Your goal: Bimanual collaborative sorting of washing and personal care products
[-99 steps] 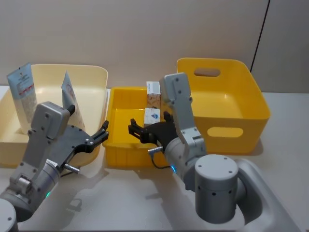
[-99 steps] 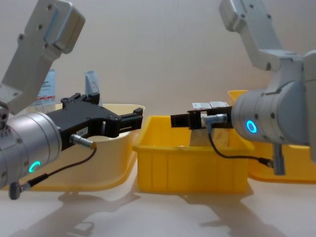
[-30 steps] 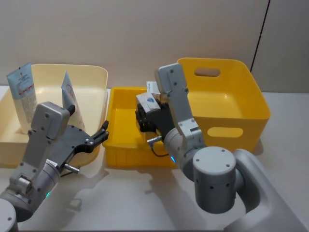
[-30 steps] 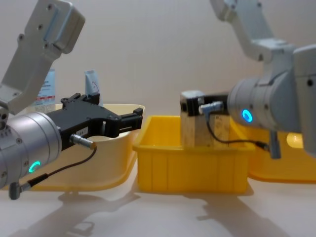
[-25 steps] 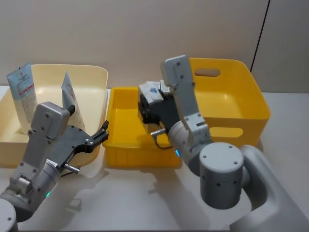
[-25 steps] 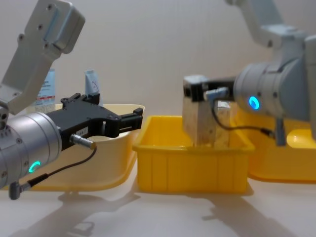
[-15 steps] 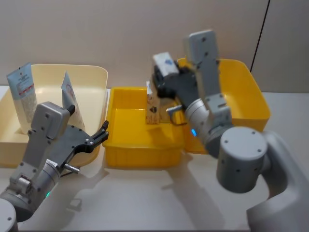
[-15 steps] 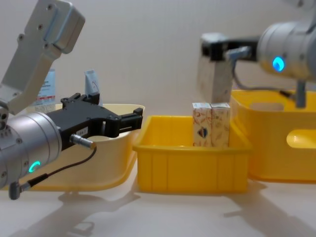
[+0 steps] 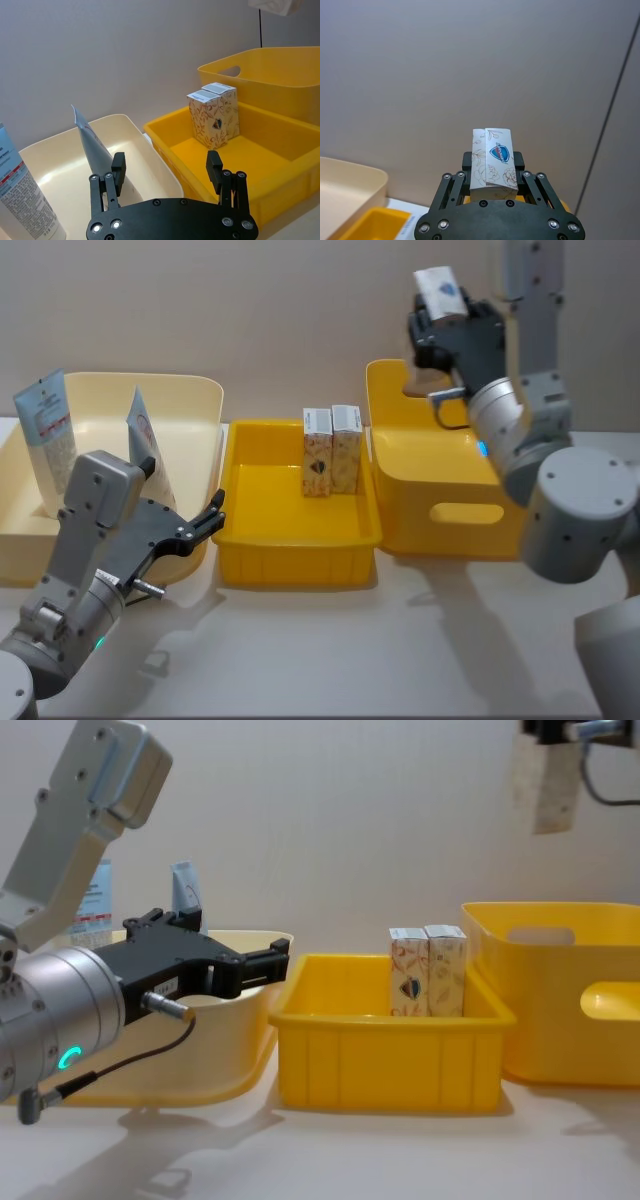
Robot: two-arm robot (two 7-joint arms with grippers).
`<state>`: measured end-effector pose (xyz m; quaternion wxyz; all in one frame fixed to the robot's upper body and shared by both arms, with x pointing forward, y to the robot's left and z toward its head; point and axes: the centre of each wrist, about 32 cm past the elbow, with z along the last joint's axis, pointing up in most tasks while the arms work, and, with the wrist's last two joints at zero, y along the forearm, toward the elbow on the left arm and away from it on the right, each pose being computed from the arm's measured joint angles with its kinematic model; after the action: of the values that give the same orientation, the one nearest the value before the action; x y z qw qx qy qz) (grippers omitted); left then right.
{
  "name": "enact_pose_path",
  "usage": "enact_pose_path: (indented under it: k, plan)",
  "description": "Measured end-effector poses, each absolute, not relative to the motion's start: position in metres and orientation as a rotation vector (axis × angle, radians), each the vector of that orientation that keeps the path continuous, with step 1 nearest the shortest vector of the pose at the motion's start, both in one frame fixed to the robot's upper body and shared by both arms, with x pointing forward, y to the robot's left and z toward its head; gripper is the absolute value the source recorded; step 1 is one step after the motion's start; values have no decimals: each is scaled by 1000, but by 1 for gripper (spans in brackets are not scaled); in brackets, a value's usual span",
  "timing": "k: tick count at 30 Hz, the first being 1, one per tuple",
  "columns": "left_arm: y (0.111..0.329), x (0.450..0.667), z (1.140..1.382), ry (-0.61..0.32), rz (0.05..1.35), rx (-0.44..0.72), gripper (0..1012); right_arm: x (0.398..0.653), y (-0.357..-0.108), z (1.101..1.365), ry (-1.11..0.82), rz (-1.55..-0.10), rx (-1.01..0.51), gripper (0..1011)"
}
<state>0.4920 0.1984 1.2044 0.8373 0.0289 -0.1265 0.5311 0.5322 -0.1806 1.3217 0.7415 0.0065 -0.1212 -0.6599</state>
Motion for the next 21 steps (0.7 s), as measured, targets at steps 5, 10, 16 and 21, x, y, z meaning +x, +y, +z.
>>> enact_pose_path:
  k: [5,10,16,21]
  plan:
    - [198,492,1204,-268,1124,61,1003,536,-195,1324,-279,-1500,-9,443]
    - [198,492,1204,-268,1124,61,1003,539,-206,1324,-274,-1534,-48,444]
    - [198,492,1204,-268,1124,61,1004,540,-217,1317,-245,-1557,-126,444]
    - [198,492,1204,-268,1124,61,1003,540,-221,1308,-216,-1550,-187,444]
